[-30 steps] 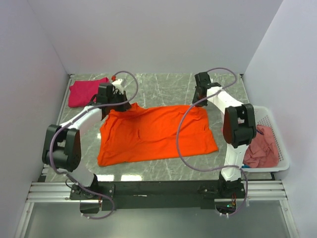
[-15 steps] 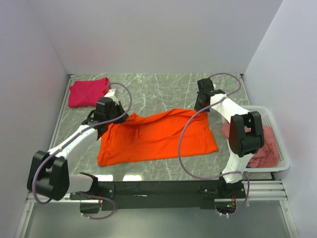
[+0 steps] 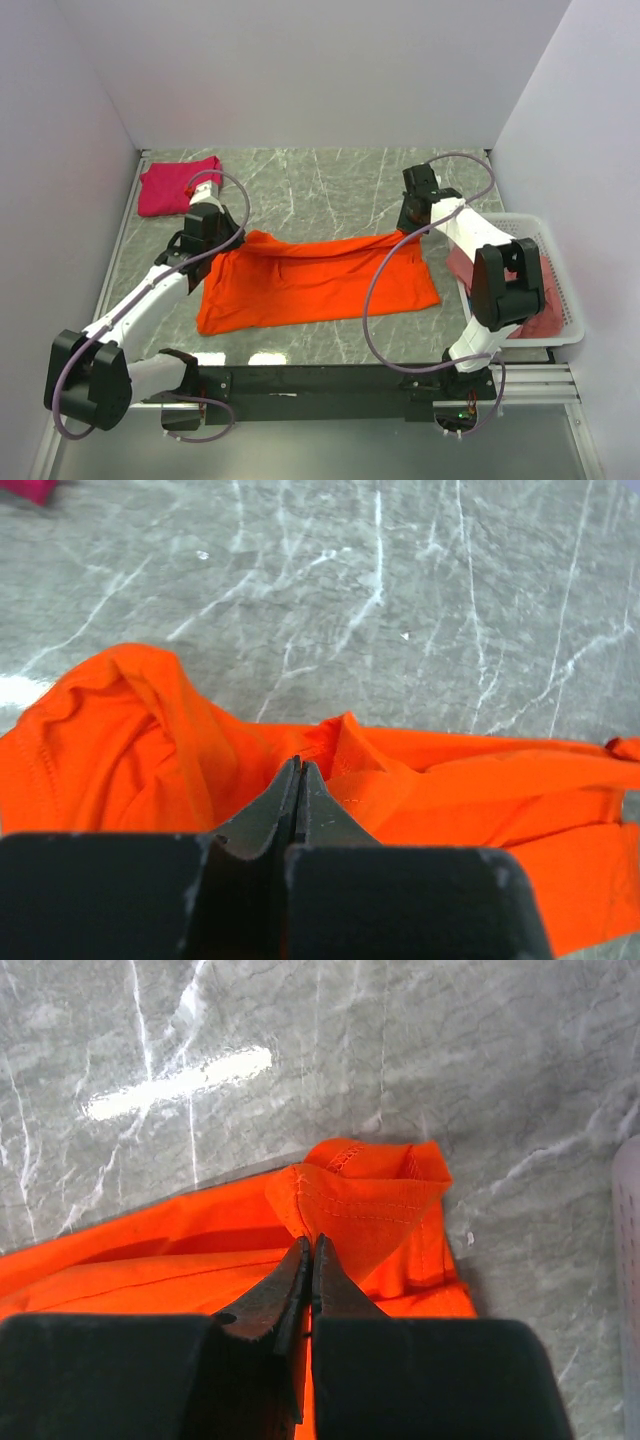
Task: Fold and stack the t-shirts
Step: Fold the tshirt
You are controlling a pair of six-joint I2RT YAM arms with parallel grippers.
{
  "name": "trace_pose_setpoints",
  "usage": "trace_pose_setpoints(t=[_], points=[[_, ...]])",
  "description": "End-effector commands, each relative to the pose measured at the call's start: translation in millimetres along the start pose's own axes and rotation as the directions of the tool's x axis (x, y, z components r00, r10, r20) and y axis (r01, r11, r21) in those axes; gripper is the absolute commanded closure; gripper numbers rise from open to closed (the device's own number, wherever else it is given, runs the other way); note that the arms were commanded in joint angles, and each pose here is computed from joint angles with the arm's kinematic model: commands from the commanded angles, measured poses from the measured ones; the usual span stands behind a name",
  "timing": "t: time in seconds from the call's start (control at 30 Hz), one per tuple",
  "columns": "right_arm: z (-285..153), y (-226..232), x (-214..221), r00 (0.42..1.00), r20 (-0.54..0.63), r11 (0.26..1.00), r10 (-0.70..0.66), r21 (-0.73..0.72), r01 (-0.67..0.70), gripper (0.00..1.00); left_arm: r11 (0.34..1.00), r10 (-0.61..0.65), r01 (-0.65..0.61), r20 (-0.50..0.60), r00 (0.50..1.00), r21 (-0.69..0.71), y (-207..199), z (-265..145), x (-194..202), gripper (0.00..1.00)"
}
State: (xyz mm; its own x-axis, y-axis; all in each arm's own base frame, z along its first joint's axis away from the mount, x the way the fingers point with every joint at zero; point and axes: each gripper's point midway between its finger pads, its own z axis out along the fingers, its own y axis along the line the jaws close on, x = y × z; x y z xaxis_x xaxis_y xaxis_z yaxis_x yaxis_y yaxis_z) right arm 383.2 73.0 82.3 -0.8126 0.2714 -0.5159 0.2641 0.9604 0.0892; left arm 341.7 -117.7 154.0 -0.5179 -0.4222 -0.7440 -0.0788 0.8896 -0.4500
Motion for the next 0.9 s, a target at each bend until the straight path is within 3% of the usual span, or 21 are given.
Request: trace_pose_setpoints(t=[0.0,0.23,0.53,0.6,0.63,0.7,0.77,0.83,0.87], points=[[-15.9,-4.5,-4.0,0.999,0.037,1.0,0.009,0.012,-0.01,1.0,0.999,-0.035,0.036,0.06,0.998,-0.023,3.3,-8.2,-10.6,1.0],[-15.9,-0.1,7.6,1.0,0.013,0.999,0.004,-0.034,-0.004,1.0,0.998,-0.056,0.056,0.07,0.996,-0.007,4.6,-17.3,-7.3,1.0],[-6.8,-7.9,31.6,0.999,-0.022,0.999,0.036,-0.021,-0.037,0.97,0.984,-0.175,0.172,-0.08,0.981,-0.048,26.6,-27.5,52.6,1.0],[-5.8,-12.4,39.3,0.999,-0.032,0.999,0.038,-0.01,-0.039,0.91,0.974,-0.216,0.206,-0.111,0.97,-0.094,37.0,-33.8,67.4,0.87],[-4.0,-15.5,45.3,0.998,-0.039,0.999,0.041,-0.002,-0.041,0.89,0.971,-0.23,0.22,-0.119,0.966,-0.094,37.3,-37.7,70.3,0.77],[-8.6,-18.3,47.6,0.998,-0.029,0.998,0.062,0.001,-0.062,0.75,0.963,-0.262,0.247,-0.172,0.95,-0.105,37.4,-46.3,83.5,0.53],[-11.4,-23.5,56.9,0.996,-0.032,0.997,0.08,0.007,-0.08,0.59,0.957,-0.288,0.27,-0.203,0.936,-0.11,37.0,-54.8,91.9,0.52],[-22.3,-26.5,57.7,0.996,-0.01,0.996,0.092,-0.002,-0.092,0.56,0.942,-0.326,0.297,-0.226,0.918,-0.155,42.3,-66.3,99.7,0.47],[-26.9,-27.2,55.8,0.996,0.002,0.996,0.091,-0.006,-0.091,0.53,0.939,-0.332,0.299,-0.223,0.917,-0.167,44.0,-69.3,99.5,0.38]])
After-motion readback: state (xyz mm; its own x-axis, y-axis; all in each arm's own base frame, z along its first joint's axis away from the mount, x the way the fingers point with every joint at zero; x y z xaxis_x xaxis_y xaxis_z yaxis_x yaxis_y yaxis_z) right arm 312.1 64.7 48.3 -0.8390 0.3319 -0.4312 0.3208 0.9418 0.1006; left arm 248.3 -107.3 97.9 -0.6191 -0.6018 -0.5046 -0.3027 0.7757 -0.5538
